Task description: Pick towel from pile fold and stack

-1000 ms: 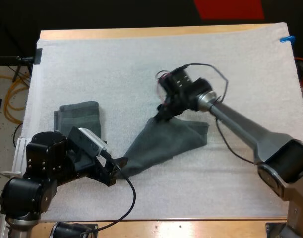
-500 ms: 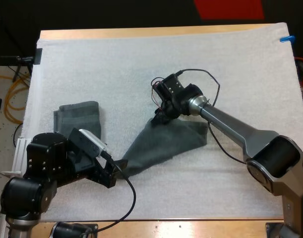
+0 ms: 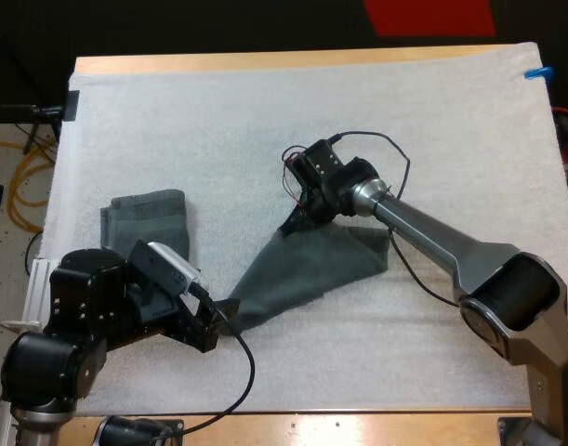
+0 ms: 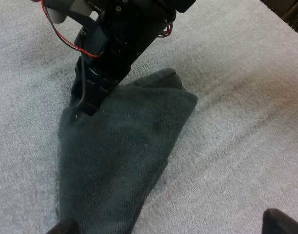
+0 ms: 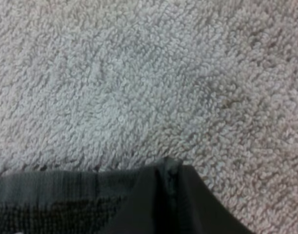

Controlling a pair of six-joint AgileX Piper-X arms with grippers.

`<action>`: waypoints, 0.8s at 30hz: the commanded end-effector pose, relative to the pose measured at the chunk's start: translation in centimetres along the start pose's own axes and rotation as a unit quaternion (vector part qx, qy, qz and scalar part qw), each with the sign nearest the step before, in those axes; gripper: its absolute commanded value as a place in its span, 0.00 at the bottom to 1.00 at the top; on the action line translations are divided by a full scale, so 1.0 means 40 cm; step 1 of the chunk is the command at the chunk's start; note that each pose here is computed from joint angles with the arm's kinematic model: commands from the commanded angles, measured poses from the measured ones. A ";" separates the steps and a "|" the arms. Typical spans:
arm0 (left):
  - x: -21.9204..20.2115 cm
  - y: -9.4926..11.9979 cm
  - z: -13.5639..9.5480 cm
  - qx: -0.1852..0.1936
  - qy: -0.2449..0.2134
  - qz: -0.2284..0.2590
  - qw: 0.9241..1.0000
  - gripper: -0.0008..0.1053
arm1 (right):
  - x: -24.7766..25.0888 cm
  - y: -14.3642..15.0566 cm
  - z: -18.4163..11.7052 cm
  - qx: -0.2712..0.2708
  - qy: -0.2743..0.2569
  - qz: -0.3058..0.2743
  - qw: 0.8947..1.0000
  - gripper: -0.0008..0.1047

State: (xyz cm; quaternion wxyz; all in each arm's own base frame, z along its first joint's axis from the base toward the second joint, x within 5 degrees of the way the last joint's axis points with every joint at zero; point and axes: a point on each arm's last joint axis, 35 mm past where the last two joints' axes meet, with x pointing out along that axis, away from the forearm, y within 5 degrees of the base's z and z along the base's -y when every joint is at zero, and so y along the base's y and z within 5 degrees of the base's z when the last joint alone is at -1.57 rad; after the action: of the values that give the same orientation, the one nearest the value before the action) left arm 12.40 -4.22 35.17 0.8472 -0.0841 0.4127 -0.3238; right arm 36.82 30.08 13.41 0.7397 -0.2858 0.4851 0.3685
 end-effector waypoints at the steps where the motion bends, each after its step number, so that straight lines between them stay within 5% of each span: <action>1: -0.003 -0.004 0.002 0.004 -0.002 -0.001 1.000 0.67 | -0.009 -0.006 0.005 0.001 -0.003 -0.007 1.000 0.01; 11: -0.003 -0.004 0.004 0.007 -0.006 -0.001 1.000 0.67 | -0.189 -0.052 0.071 -0.064 -0.082 -0.160 0.982 0.01; 24: -0.003 -0.004 0.004 0.007 -0.006 -0.001 1.000 0.67 | -0.510 -0.298 0.003 0.038 -0.140 -0.332 0.932 0.01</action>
State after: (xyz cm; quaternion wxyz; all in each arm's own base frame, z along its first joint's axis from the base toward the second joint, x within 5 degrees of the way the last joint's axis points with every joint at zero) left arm 12.41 -4.22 35.18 0.8476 -0.0840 0.4118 -0.3240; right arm 41.47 19.06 30.81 0.8787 -0.3511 0.2916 0.1401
